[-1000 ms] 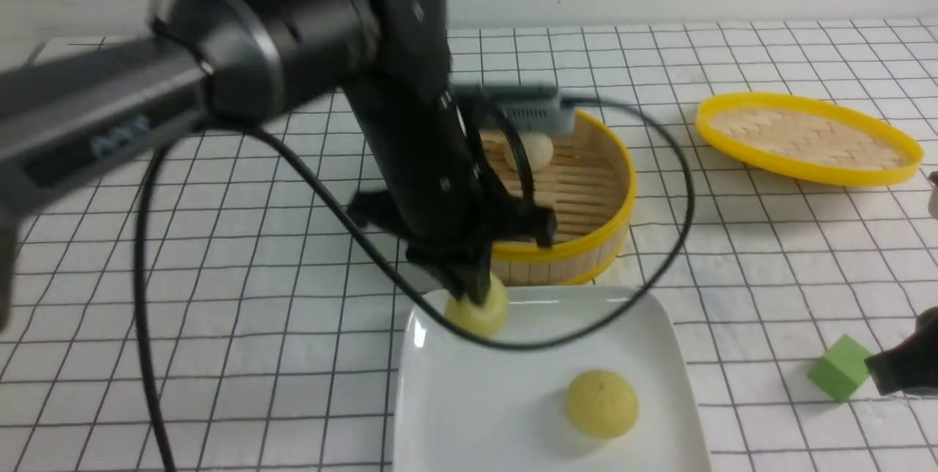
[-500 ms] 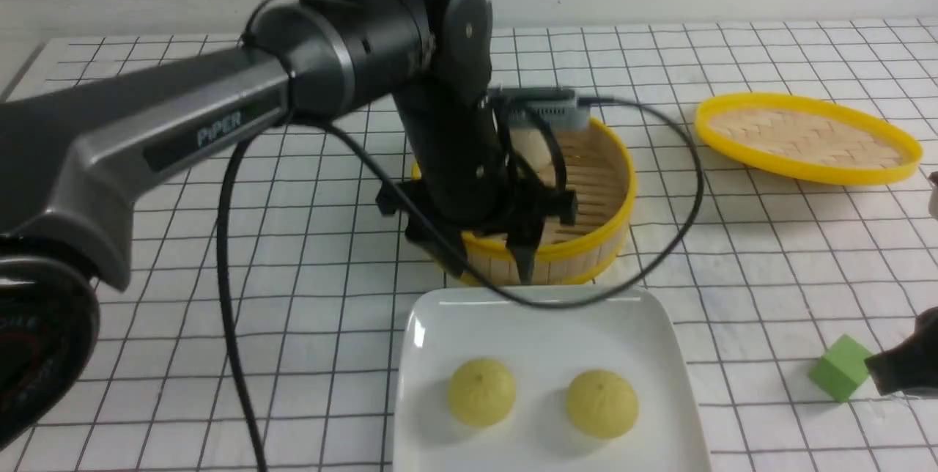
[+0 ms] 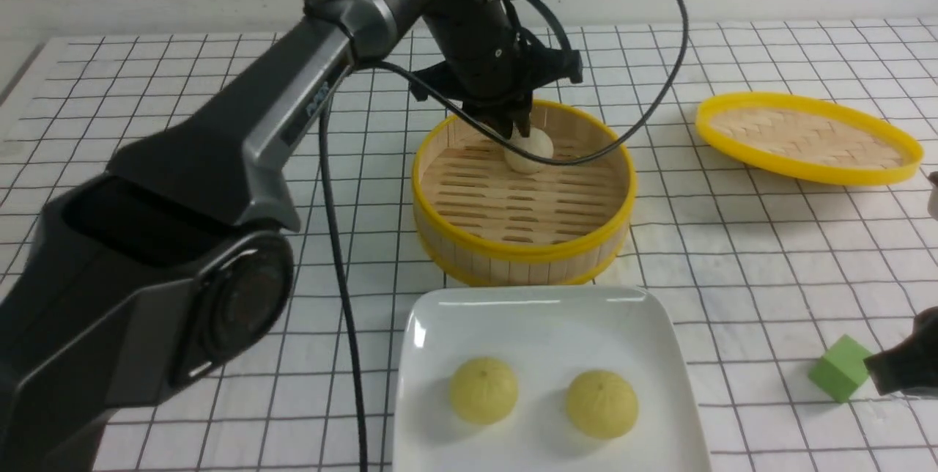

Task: Put the steamed buns into the plate on the white-black tablecloth.
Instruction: 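Reach into the bamboo steamer and grasp a bun with the left gripper, then carry the bun from the bamboo steamer to the plate with the left gripper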

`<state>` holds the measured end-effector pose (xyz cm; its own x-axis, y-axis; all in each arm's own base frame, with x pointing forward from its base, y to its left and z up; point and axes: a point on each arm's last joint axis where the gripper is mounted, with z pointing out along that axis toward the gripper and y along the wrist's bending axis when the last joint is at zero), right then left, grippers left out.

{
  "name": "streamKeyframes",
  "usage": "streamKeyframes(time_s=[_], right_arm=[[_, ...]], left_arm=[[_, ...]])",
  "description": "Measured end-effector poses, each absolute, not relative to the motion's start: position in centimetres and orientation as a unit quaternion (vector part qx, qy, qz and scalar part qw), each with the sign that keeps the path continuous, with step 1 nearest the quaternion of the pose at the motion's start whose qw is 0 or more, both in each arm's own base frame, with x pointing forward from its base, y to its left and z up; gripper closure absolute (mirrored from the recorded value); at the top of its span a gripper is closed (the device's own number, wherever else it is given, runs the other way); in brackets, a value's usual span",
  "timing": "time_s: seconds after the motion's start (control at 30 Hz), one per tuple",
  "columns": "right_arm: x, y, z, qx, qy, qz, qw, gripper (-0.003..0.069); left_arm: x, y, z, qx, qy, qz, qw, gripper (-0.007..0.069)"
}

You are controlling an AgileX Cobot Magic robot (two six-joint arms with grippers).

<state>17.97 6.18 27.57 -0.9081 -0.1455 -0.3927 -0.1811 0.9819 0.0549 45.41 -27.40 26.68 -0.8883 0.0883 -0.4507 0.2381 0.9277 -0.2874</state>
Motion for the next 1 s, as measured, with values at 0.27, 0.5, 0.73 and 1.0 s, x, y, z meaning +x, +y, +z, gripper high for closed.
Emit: streamKeyframes(time_s=[0.27, 0.5, 0.73, 1.0], right_arm=[[18.2, 6.2, 27.7, -0.084, 0.973, 0.048, 0.208, 0.0596], [18.1, 6.2, 27.6, -0.084, 0.974, 0.048, 0.207, 0.0584], [17.8, 6.3, 27.5, -0.08, 0.978, 0.051, 0.186, 0.0579], [17.6, 6.2, 27.4, -0.08, 0.98, 0.05, 0.177, 0.0578]], left_arm=[[47.7, -28.7, 21.6, 0.078, 0.95, -0.176, 0.244, 0.0167], [47.4, -28.1, 20.7, 0.067, 0.966, -0.146, 0.204, 0.052], [45.0, -26.4, 32.2, 0.075, 0.936, -0.171, 0.298, 0.0599], [35.3, -24.2, 43.1, 0.145, 0.908, -0.255, 0.299, 0.0599]])
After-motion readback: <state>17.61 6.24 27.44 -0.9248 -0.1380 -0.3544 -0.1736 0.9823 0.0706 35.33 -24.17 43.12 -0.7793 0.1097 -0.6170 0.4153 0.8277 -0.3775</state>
